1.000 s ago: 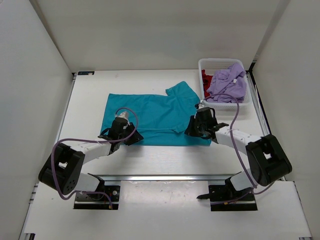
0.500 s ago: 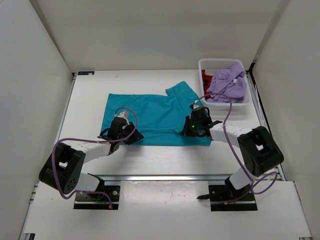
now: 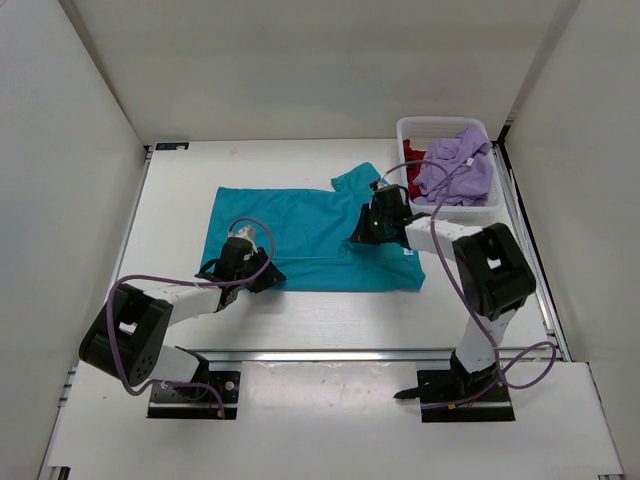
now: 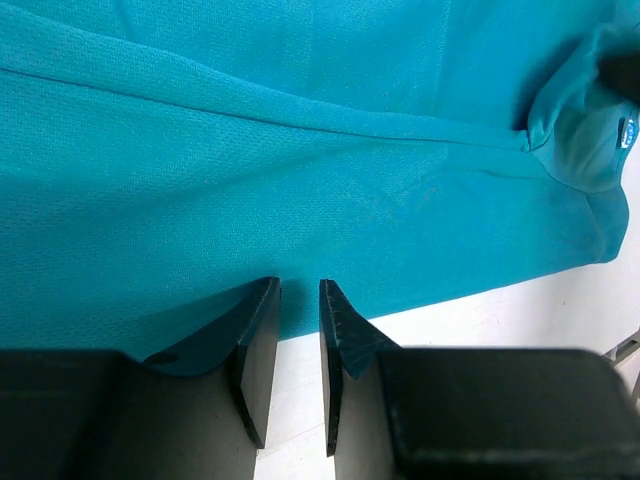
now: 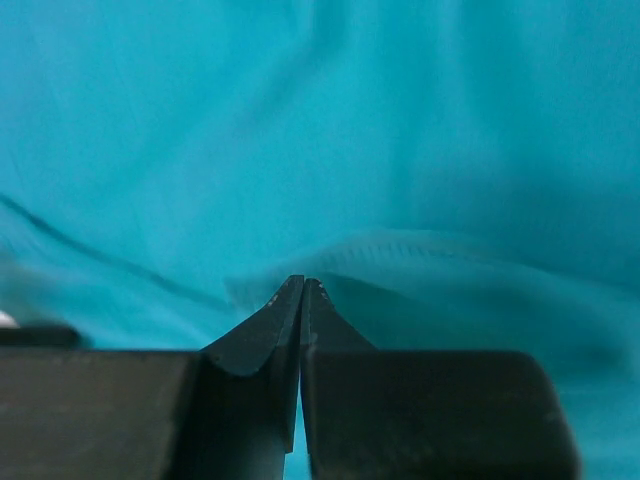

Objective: Fold and stack the t-shirts
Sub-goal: Fold the flattened tshirt in 1/3 of the way

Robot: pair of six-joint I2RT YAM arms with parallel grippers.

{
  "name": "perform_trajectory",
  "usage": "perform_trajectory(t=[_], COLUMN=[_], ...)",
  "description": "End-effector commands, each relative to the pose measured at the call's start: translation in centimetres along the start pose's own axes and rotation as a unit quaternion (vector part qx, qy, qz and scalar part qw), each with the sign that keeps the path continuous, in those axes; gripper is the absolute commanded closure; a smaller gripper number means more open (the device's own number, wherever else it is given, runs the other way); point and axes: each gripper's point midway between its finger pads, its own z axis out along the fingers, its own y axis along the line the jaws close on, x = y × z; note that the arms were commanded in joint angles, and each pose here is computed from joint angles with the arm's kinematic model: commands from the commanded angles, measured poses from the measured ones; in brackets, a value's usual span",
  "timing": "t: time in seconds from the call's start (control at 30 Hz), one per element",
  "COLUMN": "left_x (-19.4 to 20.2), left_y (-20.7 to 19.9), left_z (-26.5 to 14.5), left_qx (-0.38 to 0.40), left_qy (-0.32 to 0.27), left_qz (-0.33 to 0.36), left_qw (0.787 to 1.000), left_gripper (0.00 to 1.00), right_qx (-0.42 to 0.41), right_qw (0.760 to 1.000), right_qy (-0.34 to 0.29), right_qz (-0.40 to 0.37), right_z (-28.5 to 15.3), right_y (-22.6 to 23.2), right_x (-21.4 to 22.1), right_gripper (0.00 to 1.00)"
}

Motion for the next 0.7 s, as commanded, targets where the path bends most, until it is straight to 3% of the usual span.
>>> perform_trajectory(t=[0.0, 0.27, 0.53, 0.67], left_x=[-0.4, -1.2, -1.1, -0.8], left_y=[-0.7, -2.7, -2.3, 0.7], left_z=[-0.1, 0.0, 1.3, 0.8], left_qx=[0.014, 0.012, -0.004, -0.017], left_qy=[-0.006, -0.022, -0.006, 0.011], left_qz=[0.007, 0.036, 0.036, -0.005], left_qw=[1.0, 0.999, 0.999, 1.0], left_gripper=[0.67, 0.66, 0.67, 0.68], right_qx=[-0.02, -0.004, 0.003, 0.024], right_qw=[0.999, 0.996, 0.998, 0.997], right_qy=[-0.033, -0.077, -0.007, 0.019], right_qz=[-0.02, -0.055, -0.061, -0.066], right_z=[0.4, -5.1, -4.3, -3.8], right_y=[2.2, 2.4, 0.7, -0.4], right_x=[-4.6, -2.2, 5.5, 7.7], right_gripper=[1.0, 1.0, 1.0, 1.0])
